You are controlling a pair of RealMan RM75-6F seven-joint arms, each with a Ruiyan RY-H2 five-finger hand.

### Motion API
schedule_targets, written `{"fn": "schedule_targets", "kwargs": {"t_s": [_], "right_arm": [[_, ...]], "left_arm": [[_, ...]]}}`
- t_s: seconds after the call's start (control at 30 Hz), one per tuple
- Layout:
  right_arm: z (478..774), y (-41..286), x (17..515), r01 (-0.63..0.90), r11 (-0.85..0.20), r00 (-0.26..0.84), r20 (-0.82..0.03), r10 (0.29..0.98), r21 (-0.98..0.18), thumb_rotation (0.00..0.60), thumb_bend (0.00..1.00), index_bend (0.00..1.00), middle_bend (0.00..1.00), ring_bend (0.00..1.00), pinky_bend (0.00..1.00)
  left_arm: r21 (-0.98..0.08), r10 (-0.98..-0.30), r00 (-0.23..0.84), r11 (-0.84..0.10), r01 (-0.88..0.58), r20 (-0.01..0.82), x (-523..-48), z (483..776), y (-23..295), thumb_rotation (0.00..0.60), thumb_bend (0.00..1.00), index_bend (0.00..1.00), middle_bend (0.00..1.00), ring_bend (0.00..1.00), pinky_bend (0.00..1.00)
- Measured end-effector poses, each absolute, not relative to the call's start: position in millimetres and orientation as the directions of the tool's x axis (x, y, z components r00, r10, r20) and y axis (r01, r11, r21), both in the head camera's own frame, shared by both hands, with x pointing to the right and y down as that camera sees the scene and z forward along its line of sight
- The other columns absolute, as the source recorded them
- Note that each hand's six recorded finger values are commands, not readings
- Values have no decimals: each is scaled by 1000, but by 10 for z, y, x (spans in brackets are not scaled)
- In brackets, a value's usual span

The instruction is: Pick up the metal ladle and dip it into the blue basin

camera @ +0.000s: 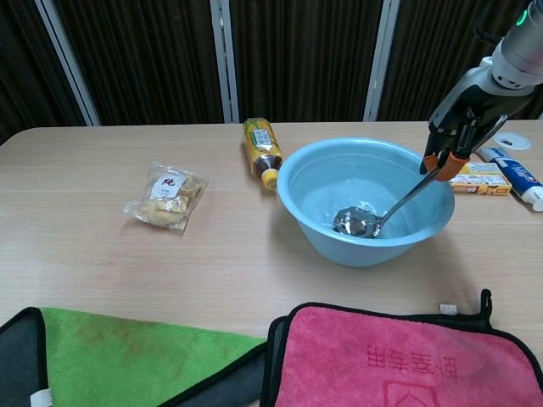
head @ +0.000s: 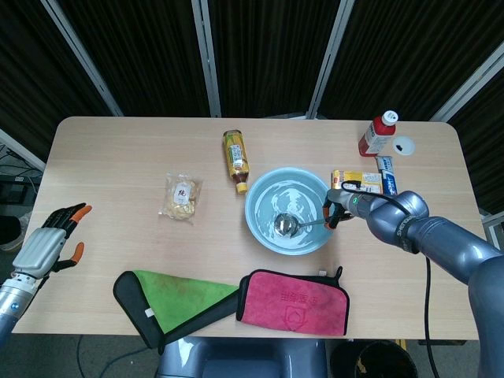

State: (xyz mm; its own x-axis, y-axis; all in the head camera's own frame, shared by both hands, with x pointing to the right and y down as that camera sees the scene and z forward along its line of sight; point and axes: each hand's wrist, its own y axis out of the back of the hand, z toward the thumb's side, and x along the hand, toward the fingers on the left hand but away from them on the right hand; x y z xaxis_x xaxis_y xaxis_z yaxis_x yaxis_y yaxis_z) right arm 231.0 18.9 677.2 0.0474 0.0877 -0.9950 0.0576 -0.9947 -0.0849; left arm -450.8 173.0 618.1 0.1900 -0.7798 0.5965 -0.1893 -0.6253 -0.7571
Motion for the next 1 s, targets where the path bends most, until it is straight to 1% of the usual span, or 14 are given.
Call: {"fn": "schedule_targets", "kwargs": {"t_s": [0.23,0.6,0.8,1.0], "right_arm": [[6671,144,2220,73,-993,68,-993,99,-94,600,461,644,23,0,0],[6374,6,2169,108,-988,89,-989,117,-107,600,461,644,23,0,0],[6240,-79,2185,125,-986,75,-989,124,-114,600,460,644,23,0,0],[6150,-178,2231,141,-982,36,-991,132,-126,600,461,644,23,0,0]], "left_arm": [[-757,-779,176,-627,-187,602,-4552,6201,1722,600,587,0,0,0,0],[-764,-782,187,-622,-170,594,-4494,6190,1751,600,588,0,0,0,0],[-766,-781,189,-623,-161,595,-4476,6195,1768,600,587,0,0,0,0],[-767,-781,185,-623,-157,597,-4470,6207,1768,600,587,0,0,0,0]]}}
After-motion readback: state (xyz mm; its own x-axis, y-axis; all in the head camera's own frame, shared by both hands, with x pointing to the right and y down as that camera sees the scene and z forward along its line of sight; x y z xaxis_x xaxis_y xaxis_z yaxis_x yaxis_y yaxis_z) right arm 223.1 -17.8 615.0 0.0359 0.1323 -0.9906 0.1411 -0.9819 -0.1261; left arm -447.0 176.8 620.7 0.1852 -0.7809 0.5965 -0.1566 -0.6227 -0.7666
